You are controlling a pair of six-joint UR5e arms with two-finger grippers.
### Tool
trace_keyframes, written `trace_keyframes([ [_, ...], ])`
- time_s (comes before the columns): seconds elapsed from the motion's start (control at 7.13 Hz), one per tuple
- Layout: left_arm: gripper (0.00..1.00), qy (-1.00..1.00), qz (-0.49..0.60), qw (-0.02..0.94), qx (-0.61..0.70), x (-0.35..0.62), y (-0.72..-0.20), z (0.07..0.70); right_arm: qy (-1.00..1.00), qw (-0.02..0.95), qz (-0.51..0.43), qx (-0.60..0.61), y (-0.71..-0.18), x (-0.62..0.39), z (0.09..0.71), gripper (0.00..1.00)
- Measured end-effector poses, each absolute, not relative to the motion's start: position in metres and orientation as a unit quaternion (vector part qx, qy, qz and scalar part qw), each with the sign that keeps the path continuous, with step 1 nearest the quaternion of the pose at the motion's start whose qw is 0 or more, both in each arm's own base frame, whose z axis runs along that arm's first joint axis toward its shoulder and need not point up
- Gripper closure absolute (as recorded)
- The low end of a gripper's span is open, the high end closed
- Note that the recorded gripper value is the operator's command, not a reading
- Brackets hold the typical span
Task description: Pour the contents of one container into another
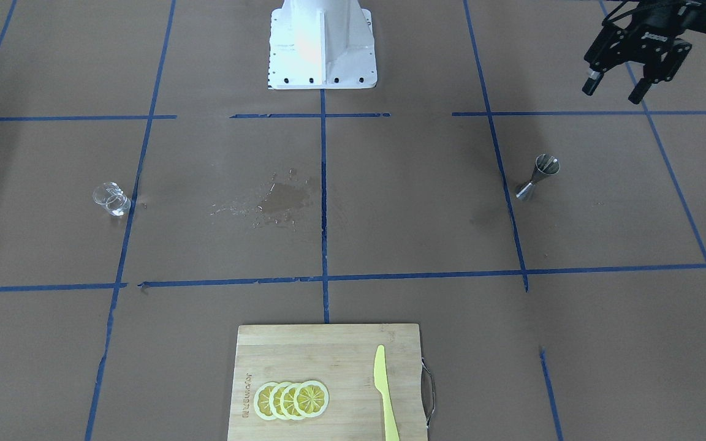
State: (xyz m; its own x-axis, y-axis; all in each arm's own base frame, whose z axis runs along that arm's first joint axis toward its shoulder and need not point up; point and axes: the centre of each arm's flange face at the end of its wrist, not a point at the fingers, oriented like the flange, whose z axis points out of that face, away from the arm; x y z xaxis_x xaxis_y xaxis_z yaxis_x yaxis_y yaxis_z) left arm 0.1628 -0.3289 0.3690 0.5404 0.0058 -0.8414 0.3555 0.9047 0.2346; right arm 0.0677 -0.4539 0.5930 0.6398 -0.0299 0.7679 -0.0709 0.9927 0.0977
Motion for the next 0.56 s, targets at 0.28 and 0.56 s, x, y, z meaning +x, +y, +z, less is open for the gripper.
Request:
trace_keyframes([
  [0.28,0.00,0.451,-0.157,0.859,0.185,0.235,-0.293,0.375,-0.437,0.895,0.066,0.054,-0.447,0.044,0.524,0.00],
  [0.56,0.00,0.405,-0.200,0.872,0.191,0.286,-0.256,0.391,-0.438,0.888,0.130,0.047,-0.431,-0.029,0.432,0.00],
])
